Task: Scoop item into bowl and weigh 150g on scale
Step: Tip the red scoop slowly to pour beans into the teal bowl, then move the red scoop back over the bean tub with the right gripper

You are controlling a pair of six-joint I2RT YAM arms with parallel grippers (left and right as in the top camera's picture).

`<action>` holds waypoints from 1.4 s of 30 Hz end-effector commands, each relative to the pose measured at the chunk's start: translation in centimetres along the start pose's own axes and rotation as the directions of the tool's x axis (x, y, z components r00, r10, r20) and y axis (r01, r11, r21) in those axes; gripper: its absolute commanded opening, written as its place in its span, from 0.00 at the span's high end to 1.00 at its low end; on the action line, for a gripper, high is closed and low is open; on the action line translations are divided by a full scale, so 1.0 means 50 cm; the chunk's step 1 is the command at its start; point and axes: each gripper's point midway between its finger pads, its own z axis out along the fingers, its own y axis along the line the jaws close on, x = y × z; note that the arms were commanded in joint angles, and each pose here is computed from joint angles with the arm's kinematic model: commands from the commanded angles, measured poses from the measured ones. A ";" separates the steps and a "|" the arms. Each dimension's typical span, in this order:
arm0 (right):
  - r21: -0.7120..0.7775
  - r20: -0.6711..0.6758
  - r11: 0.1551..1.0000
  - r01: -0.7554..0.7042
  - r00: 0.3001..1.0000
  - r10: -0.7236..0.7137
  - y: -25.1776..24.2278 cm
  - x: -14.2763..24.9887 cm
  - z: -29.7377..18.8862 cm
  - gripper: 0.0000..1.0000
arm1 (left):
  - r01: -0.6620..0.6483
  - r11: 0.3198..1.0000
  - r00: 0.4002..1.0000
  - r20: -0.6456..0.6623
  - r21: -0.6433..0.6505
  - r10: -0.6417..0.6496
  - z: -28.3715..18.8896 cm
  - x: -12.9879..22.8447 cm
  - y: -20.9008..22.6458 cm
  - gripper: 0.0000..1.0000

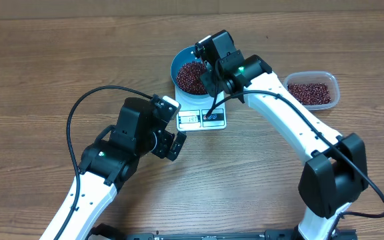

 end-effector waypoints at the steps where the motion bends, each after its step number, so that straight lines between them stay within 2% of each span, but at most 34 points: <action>1: 0.019 0.097 1.000 -0.009 0.995 0.007 -0.016 -0.050 -0.070 0.96 | 0.010 1.000 1.000 -0.010 -0.009 -0.010 0.004 0.006 0.005 0.01; 34: -0.019 0.134 1.000 -0.010 0.991 0.012 -0.007 -0.065 -0.089 0.96 | 0.010 1.000 1.000 -0.010 -0.009 -0.010 0.004 0.006 0.005 0.00; 42: -0.043 0.172 0.998 -0.053 0.983 0.059 -0.030 -0.076 -0.121 0.96 | 0.010 1.000 1.000 -0.010 -0.009 -0.010 0.004 0.006 0.005 0.01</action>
